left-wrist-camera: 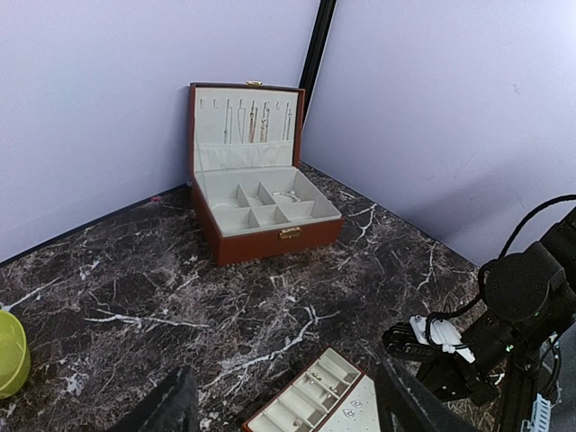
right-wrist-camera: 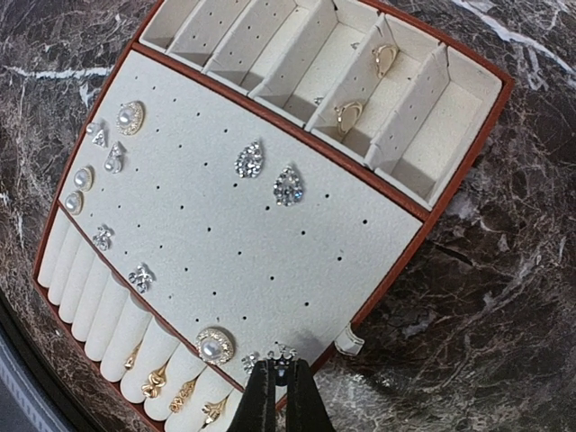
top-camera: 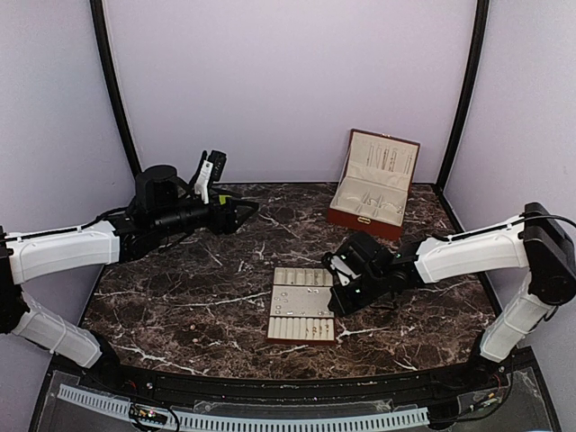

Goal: Organize the mixed jewelry
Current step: Insert the earring into the earring holder, then adjust the earring on the earring holder, then pick up the earring from the center of the board, then pass from the left arm to the right

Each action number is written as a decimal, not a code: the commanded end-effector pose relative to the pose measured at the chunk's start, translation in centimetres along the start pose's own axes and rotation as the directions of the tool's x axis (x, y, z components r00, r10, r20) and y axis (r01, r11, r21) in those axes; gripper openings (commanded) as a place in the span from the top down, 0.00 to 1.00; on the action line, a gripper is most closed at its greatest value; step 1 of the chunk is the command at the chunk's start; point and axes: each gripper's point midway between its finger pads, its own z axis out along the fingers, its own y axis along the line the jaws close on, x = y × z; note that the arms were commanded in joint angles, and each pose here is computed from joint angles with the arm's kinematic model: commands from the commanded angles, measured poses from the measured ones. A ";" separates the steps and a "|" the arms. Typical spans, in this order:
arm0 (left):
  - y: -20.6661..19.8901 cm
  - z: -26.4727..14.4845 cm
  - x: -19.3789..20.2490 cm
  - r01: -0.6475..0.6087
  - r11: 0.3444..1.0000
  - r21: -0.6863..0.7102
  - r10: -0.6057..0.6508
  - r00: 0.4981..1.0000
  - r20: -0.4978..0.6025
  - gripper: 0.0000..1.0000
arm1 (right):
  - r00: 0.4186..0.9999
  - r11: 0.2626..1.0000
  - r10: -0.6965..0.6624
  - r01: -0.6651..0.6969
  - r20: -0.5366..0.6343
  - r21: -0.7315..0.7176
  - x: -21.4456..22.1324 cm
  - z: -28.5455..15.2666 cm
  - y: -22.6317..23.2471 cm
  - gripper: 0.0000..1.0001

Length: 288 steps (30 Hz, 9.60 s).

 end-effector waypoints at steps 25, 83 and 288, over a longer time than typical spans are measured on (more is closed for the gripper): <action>0.2 -0.2 0.0 0.011 1.000 -0.006 -0.011 1.000 -0.007 0.30 | 0.988 0.992 -0.079 0.092 -0.132 0.089 1.2 1.5 -0.5 1.00; 0.5 -0.2 0.1 0.017 1.000 -0.015 -0.017 1.000 -0.007 0.30 | 0.996 0.992 -0.068 0.075 -0.065 0.098 -0.5 1.0 -0.1 0.97; -15.2 -1.0 -1.4 -0.140 0.850 0.507 -0.053 0.936 0.347 1.00 | 0.795 0.516 0.265 0.362 0.546 -0.776 -14.1 -21.6 14.6 0.72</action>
